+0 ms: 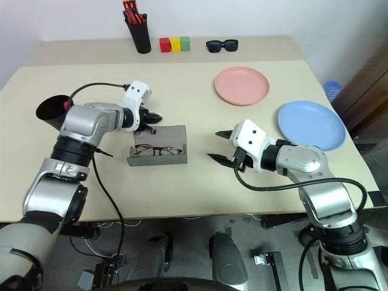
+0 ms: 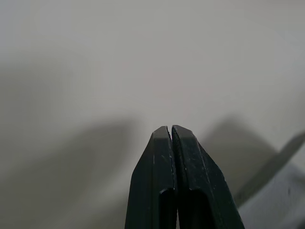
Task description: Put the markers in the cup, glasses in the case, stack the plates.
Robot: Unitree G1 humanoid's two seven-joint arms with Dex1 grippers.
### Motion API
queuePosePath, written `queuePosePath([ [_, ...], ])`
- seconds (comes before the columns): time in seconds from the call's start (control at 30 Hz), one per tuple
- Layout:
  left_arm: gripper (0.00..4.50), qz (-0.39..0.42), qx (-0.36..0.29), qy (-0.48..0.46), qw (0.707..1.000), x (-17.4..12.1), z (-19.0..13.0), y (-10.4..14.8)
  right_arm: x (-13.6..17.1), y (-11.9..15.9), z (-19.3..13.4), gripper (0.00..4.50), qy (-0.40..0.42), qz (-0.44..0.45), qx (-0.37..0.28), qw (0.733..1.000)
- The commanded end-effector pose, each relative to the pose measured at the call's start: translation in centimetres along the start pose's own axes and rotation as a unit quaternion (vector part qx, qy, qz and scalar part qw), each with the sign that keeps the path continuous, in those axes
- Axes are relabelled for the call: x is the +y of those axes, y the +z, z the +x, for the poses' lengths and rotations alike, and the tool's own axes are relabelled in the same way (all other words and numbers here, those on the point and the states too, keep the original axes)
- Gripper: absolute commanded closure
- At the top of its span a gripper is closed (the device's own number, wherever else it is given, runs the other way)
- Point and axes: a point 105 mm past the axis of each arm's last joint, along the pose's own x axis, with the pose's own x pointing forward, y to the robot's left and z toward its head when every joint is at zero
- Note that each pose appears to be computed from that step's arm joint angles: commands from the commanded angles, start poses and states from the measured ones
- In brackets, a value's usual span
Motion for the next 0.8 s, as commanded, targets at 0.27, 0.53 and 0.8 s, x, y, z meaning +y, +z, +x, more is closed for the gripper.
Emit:
queuePosePath([
  [0.27, 4.46, 0.09, -0.005, -0.044, 0.995, -0.7, -2.6, -0.2, -1.6, 0.8, -0.9, 1.59, -0.039, -0.023, -0.012, 0.999],
  [0.53, 4.46, 0.197, -0.028, -0.072, 0.977, -4.0, -5.7, -2.8, -6.5, -2.2, 0.7, 1.59, -0.119, 0.008, 0.035, 0.992],
  [0.8, 4.46, 0.203, -0.077, -0.043, 0.975, -4.5, -7.4, -4.9, -12.9, -5.5, 3.6, 1.59, -0.187, -0.128, 0.15, 0.962],
])
